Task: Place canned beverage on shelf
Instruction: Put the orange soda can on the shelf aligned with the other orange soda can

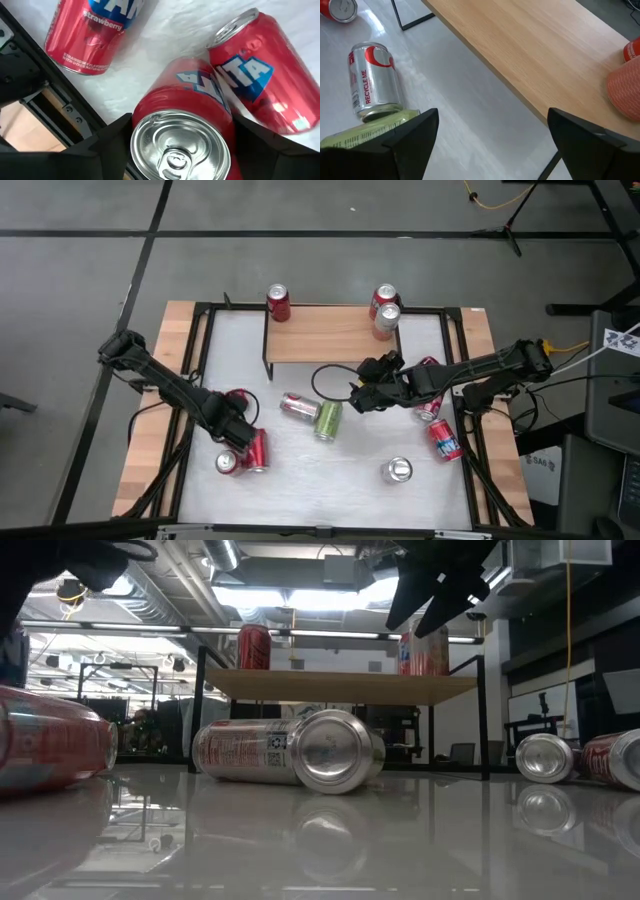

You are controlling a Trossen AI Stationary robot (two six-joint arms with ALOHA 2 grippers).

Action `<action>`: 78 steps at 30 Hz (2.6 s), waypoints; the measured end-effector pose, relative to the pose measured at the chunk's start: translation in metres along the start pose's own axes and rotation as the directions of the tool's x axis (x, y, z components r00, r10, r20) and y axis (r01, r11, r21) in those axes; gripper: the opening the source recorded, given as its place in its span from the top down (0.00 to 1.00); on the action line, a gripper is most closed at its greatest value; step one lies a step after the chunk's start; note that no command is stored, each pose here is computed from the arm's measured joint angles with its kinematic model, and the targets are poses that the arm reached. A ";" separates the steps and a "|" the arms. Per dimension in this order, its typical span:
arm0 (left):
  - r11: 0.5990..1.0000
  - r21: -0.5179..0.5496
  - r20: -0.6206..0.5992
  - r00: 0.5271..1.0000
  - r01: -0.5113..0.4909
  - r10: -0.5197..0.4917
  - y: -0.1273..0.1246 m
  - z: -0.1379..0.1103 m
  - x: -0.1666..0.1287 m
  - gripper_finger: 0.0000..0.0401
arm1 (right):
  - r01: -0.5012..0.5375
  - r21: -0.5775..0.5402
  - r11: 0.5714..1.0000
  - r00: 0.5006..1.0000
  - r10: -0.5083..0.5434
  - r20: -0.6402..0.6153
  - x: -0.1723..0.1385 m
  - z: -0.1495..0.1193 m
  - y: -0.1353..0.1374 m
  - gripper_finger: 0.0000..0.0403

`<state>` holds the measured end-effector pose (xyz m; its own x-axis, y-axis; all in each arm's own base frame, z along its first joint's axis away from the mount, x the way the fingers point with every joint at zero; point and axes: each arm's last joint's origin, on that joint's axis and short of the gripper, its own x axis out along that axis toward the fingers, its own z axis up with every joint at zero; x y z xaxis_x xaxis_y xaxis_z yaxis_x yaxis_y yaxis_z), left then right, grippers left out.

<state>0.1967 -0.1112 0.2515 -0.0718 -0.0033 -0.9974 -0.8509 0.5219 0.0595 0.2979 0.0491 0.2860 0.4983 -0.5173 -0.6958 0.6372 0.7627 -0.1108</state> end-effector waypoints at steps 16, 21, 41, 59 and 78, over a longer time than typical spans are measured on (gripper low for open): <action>0.970 0.048 0.046 0.970 0.238 -0.240 0.025 0.032 -0.075 0.32 | -0.020 -0.034 0.999 0.999 0.020 0.024 0.000 0.003 0.002 0.10; 0.944 0.081 0.182 0.926 0.321 -0.330 0.030 0.050 -0.108 0.32 | -0.034 -0.041 0.999 0.998 0.036 0.044 0.000 0.005 0.004 0.10; 0.817 0.576 0.403 0.864 0.017 -0.302 -0.005 0.194 -0.159 0.32 | -0.351 -0.253 0.901 0.935 0.352 -0.043 -0.003 0.010 0.018 0.10; 0.631 0.732 0.423 0.897 -0.258 -0.124 0.014 0.240 -0.144 0.32 | -0.399 -0.282 0.872 0.916 0.394 -0.076 -0.004 0.009 0.019 0.10; 0.480 0.827 0.366 0.928 -0.291 -0.067 0.024 0.238 -0.141 0.30 | -0.399 -0.283 0.872 0.916 0.394 -0.076 -0.004 0.009 0.019 0.10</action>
<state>0.3105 0.1043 0.3842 0.1806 0.2738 -0.9447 0.0426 0.9574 0.2856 0.3137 0.0623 0.2928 0.6627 -0.1438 -0.7349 0.1908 0.9814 -0.0200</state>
